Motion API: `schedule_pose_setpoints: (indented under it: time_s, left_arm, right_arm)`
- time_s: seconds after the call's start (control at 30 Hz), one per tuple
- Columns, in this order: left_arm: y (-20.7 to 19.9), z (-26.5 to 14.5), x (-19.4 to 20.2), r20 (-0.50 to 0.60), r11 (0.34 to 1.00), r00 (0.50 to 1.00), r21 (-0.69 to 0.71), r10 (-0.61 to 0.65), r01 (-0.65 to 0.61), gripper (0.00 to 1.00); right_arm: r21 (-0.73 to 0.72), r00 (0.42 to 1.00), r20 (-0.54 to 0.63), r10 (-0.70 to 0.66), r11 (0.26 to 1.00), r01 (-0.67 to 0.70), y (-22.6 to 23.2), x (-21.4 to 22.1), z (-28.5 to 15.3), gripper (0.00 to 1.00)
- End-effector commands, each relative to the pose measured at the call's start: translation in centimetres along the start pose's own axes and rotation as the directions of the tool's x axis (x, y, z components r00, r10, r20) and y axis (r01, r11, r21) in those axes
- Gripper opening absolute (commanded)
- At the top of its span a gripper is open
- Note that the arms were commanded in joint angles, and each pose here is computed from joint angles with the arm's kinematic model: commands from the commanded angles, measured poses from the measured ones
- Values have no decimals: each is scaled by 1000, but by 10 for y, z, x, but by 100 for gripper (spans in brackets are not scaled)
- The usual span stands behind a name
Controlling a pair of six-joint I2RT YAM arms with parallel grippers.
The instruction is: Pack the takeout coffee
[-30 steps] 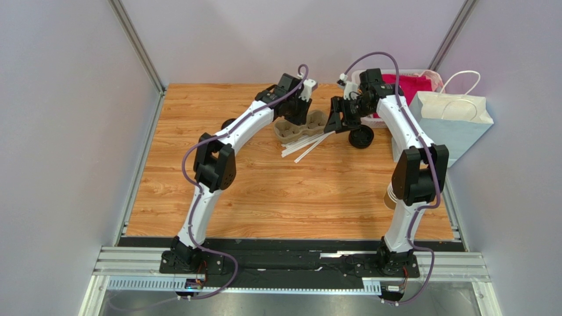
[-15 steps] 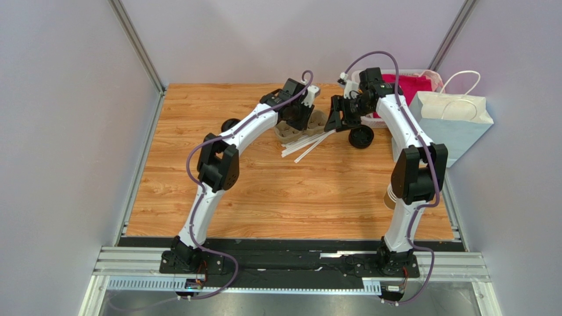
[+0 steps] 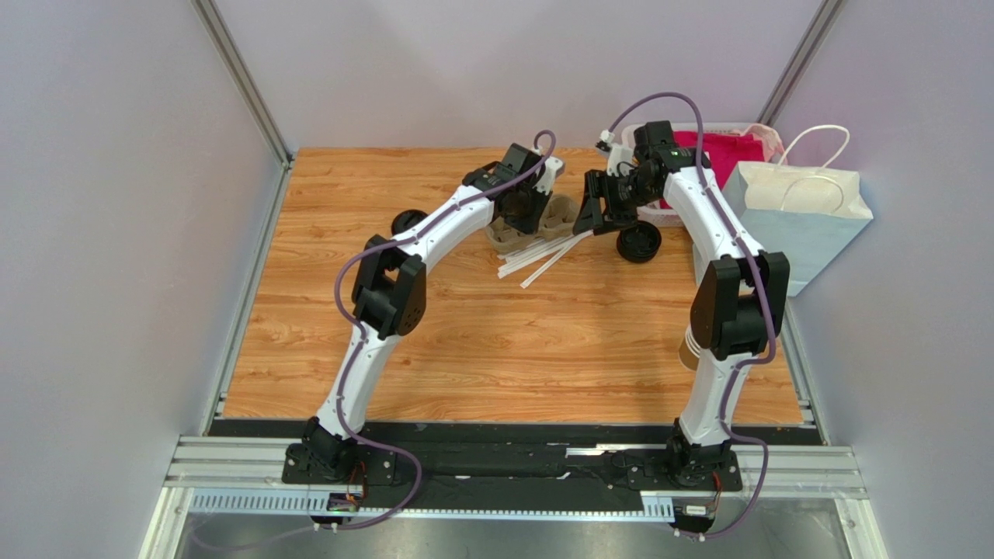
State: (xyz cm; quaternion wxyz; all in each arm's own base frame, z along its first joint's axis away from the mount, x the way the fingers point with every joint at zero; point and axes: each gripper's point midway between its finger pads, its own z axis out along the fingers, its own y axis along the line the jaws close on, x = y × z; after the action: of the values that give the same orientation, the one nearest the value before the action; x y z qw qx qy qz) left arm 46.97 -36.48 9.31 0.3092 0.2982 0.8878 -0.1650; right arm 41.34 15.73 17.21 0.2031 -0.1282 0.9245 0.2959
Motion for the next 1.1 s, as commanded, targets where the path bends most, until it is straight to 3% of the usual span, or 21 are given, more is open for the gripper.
schedule_pose_setpoints:
  time_s: [0.0, 0.1, 0.27, 0.4, 0.6, 1.07]
  left_arm:
    - [-2, -1, -4, 6, 1000, 1000, -7, 0, 0, 10]
    - [-1, -4, -8, 20, 1000, 1000, -13, -13, 13, 0]
    - [9, -20, -26, 80, 996, 993, -35, -84, 87, 0]
    - [27, -38, -45, 156, 979, 968, -34, -195, 203, 0]
    - [41, -56, -66, 251, 961, 929, 9, -271, 277, 0]
    - [55, -49, -60, 238, 909, 877, 101, -418, 405, 0]
  right_arm:
    - [-1, 999, 40, -14, 1000, 14, -3, -15, 3, 61]
    - [-1, 999, 36, -6, 1000, 6, -7, -14, 9, 60]
    - [-2, 998, 54, 18, 1000, -18, -15, -20, 22, 61]
    - [9, 995, 95, 30, 999, -31, -22, -30, 33, 61]
    - [7, 985, 166, 41, 999, -43, -30, -51, 54, 63]
    - [-109, 942, 314, 116, 990, -85, -22, -93, 102, 62]
